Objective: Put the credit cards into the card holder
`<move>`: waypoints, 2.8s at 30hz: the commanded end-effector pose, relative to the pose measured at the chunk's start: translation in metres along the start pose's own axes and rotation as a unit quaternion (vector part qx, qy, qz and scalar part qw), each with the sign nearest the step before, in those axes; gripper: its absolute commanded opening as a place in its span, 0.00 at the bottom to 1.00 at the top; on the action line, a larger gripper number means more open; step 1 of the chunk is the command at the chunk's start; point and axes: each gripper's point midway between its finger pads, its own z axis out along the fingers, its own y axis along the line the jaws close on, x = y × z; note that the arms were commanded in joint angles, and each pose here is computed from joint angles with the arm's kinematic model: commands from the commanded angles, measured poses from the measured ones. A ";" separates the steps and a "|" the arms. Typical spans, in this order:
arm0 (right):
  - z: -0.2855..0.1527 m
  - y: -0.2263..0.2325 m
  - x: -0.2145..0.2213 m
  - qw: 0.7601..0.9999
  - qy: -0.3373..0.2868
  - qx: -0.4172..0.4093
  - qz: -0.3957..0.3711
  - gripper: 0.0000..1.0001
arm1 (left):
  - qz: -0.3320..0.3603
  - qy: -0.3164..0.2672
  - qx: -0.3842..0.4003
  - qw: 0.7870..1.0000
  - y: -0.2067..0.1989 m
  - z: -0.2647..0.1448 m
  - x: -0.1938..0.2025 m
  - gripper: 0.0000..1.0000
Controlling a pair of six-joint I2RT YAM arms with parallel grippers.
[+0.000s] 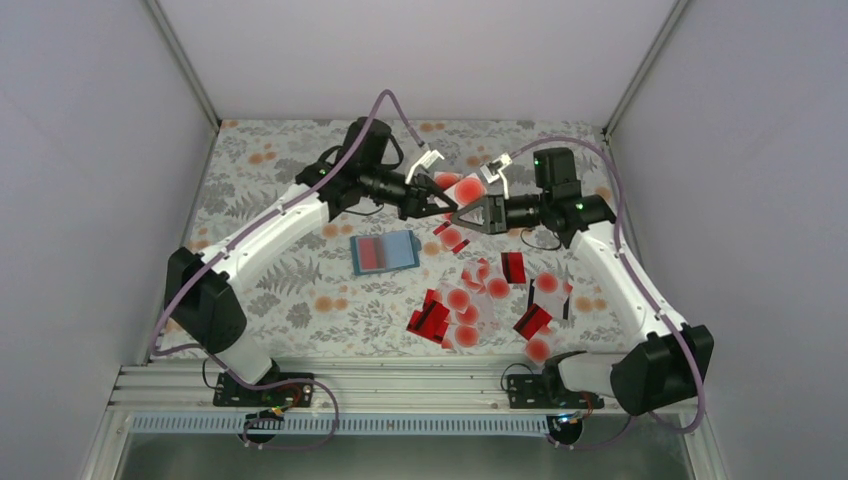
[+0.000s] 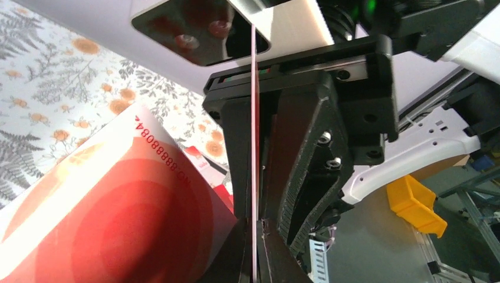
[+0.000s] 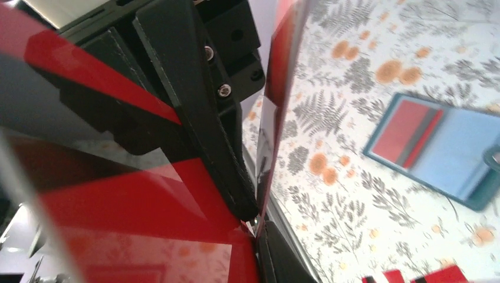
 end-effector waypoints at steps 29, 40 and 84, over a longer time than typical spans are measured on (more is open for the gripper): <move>-0.043 -0.019 0.002 0.970 -0.187 0.155 0.029 0.99 | -0.141 0.023 0.015 0.990 0.022 0.026 0.031 0.03; -0.066 0.072 -0.061 0.962 -0.262 0.040 -0.060 0.78 | -0.089 -0.075 0.056 0.992 -0.041 -0.040 -0.059 0.02; -0.058 0.131 -0.104 0.968 -0.193 -0.066 -0.147 0.57 | -0.087 -0.144 0.092 0.982 -0.081 -0.042 -0.111 0.04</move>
